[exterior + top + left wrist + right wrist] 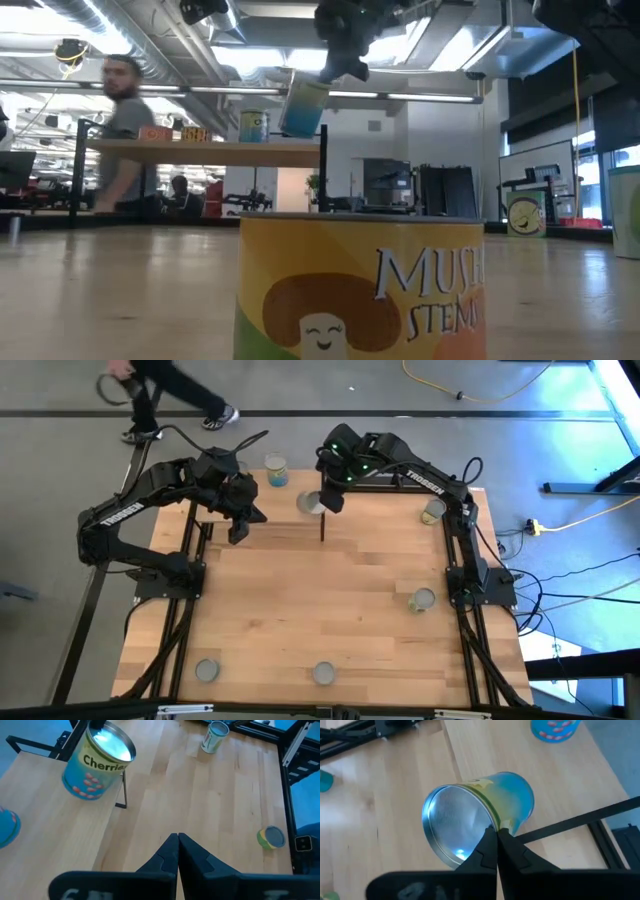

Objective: Pick and place cans onto a shelf
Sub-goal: Put the canned cherries on the shelf

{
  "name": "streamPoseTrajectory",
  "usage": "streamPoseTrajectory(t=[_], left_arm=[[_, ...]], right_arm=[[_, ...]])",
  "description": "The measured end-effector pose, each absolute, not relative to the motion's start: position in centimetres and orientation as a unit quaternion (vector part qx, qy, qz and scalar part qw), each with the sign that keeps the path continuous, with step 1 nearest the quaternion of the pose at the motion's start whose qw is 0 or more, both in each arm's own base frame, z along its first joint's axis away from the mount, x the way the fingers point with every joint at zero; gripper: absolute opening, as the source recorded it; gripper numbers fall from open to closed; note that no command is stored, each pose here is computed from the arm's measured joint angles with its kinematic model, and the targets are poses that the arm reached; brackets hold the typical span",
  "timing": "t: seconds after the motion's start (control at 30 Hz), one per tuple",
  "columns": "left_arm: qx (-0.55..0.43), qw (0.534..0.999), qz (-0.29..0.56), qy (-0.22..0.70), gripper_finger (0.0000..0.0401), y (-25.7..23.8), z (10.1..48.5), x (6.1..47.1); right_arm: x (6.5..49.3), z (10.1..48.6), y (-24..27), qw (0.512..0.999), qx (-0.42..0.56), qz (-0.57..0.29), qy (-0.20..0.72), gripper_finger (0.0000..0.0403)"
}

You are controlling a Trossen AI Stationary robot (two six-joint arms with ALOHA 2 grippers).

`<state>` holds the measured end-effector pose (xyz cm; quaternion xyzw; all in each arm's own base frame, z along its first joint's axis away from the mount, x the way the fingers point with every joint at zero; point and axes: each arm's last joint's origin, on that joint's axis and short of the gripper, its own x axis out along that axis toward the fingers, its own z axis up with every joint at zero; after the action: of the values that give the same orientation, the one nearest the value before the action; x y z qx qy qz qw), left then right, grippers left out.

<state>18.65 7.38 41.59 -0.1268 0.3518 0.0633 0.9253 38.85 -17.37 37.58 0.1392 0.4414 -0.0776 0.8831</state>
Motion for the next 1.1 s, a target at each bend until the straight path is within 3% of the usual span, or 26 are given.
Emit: streamPoseTrajectory(t=[0.93, 1.1], left_arm=[[-0.135, 0.924, 0.067, 0.351, 0.0000, 7.39, 41.58, 18.66], [-0.135, 0.924, 0.067, 0.351, 0.0000, 7.39, 41.59, 18.66]], right_arm=[[39.54, 36.78, -18.11, 0.886, 0.125, -0.085, 0.439, 0.0000], [39.58, 36.79, -17.71, 0.887, 0.148, -0.046, 0.436, 0.0000]])
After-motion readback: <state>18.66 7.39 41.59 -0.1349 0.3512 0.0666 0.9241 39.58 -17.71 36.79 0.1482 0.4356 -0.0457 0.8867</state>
